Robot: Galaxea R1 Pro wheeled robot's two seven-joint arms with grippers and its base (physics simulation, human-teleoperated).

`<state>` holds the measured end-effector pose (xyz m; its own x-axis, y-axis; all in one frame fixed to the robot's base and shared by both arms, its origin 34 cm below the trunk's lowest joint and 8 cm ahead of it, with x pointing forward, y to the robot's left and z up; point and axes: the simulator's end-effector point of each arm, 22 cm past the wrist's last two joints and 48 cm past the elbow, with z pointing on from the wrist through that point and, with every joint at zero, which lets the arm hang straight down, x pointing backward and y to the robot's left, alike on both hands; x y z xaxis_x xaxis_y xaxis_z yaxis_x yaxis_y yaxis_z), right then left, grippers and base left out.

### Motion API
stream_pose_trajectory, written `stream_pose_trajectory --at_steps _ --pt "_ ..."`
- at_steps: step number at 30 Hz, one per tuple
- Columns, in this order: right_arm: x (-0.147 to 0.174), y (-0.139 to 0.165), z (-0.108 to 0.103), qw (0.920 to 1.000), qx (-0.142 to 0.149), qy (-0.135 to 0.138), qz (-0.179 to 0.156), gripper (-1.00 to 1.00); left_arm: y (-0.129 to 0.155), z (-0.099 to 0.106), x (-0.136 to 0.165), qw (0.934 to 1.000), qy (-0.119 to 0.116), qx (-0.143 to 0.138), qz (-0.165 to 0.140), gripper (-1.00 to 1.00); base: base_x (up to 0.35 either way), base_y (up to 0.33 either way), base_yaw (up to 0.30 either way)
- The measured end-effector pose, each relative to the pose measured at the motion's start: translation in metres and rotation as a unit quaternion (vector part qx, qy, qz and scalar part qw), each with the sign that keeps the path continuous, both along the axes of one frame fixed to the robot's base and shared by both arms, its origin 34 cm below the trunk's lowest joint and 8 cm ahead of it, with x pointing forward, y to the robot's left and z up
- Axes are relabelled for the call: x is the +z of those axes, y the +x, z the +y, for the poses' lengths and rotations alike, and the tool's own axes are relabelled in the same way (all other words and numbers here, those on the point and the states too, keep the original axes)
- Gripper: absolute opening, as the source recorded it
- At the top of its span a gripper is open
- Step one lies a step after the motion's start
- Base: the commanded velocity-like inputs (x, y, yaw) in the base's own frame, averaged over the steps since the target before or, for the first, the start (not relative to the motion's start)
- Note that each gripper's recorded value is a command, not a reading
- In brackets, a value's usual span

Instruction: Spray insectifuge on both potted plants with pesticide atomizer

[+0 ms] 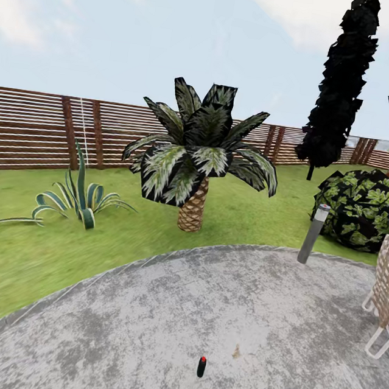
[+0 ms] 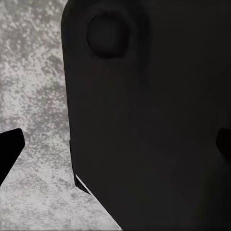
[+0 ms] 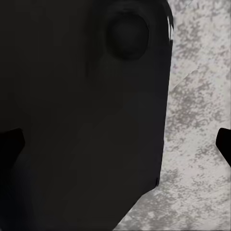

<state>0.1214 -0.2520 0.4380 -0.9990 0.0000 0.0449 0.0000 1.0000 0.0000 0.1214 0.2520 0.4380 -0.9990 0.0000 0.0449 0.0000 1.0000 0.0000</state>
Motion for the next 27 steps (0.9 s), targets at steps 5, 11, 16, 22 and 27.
stream_pose_trajectory --at_steps 5,11,16,22,27 --pt "0.000 -0.004 -0.001 1.0000 0.002 -0.001 0.002 1.00 -0.002 -0.001 0.000 1.0000 0.000 -0.002 0.002 1.00 0.000 0.000 0.000" --pt "0.000 0.032 0.022 0.9996 0.003 0.013 -0.026 1.00 -0.001 -0.002 0.000 1.0000 -0.001 0.000 0.001 1.00 0.000 0.000 0.000" --pt "0.000 0.062 0.023 0.9986 0.003 0.014 -0.051 1.00 -0.001 -0.002 0.000 1.0000 -0.001 0.000 0.001 1.00 0.000 0.000 0.000" --pt "0.001 0.071 0.023 0.9981 0.002 0.014 -0.060 1.00 0.001 -0.002 0.000 1.0000 -0.001 -0.002 -0.001 1.00 0.000 0.000 0.000" --pt "0.001 0.076 0.023 0.9976 0.000 0.014 -0.068 1.00 0.084 -0.002 0.006 0.9895 -0.001 -0.004 -0.145 1.00 0.000 0.000 0.000"
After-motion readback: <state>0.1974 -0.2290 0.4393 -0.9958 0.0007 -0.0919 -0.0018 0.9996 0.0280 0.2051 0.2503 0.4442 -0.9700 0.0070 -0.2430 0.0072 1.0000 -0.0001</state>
